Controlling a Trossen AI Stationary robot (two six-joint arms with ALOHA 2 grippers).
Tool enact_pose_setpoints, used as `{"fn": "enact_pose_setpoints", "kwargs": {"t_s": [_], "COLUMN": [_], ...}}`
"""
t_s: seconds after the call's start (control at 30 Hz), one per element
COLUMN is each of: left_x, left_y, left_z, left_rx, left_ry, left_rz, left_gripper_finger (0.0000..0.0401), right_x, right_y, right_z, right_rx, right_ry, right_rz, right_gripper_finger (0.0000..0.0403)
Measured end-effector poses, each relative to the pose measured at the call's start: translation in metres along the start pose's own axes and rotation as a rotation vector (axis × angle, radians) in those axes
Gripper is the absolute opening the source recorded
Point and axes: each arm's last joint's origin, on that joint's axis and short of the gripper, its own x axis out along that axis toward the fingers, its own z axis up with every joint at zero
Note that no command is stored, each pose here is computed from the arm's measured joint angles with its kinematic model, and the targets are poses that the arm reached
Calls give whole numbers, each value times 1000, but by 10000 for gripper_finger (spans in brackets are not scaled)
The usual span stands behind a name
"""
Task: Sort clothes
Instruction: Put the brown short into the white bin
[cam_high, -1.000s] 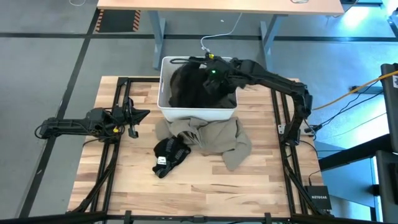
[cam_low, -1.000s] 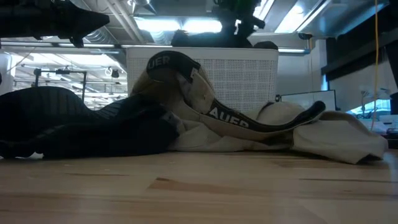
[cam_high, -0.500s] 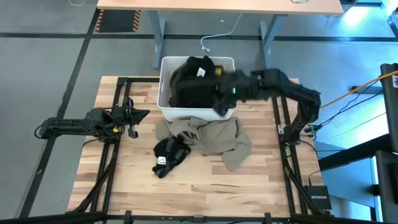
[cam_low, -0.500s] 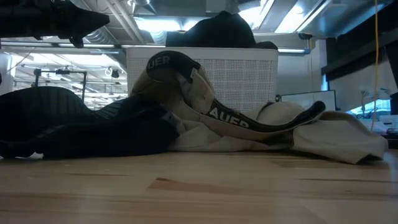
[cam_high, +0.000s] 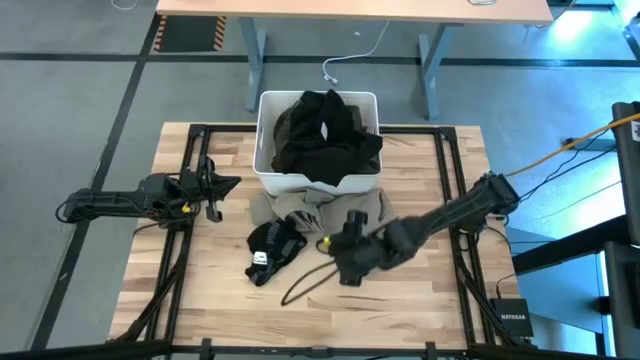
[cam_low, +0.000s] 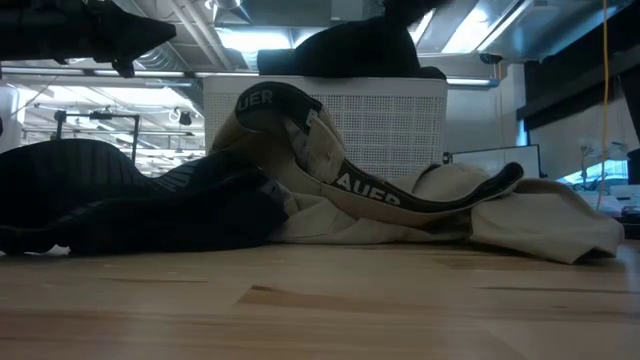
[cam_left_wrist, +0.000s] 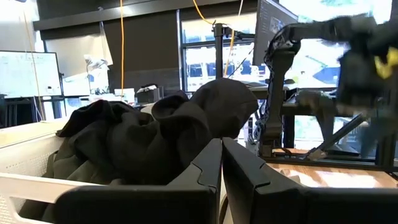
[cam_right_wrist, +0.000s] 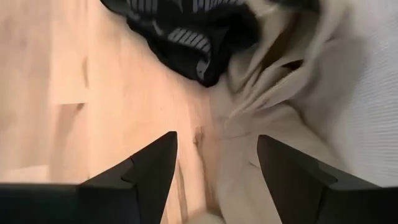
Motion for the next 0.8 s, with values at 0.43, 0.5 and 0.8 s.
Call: {"fn": "enact_pose_setpoints", "kwargs": {"t_s": [0.43, 0.5, 0.8], "left_x": [0, 0, 0], "left_y": [1, 1, 1], "left_z": [0, 0, 0], "left_rx": [33, 34, 34], "left_ry": [1, 3, 2], "left_rz": [18, 19, 21], "left_gripper_finger": [8, 8, 8], "right_x": [111, 120, 166], "right_y": [7, 0, -18], "right_z": [-78, -79, -75], "right_rx": [14, 20, -1], "right_ry": [-86, -76, -75], "right_rz": [-84, -139, -163], "right_gripper_finger": [241, 241, 241]}}
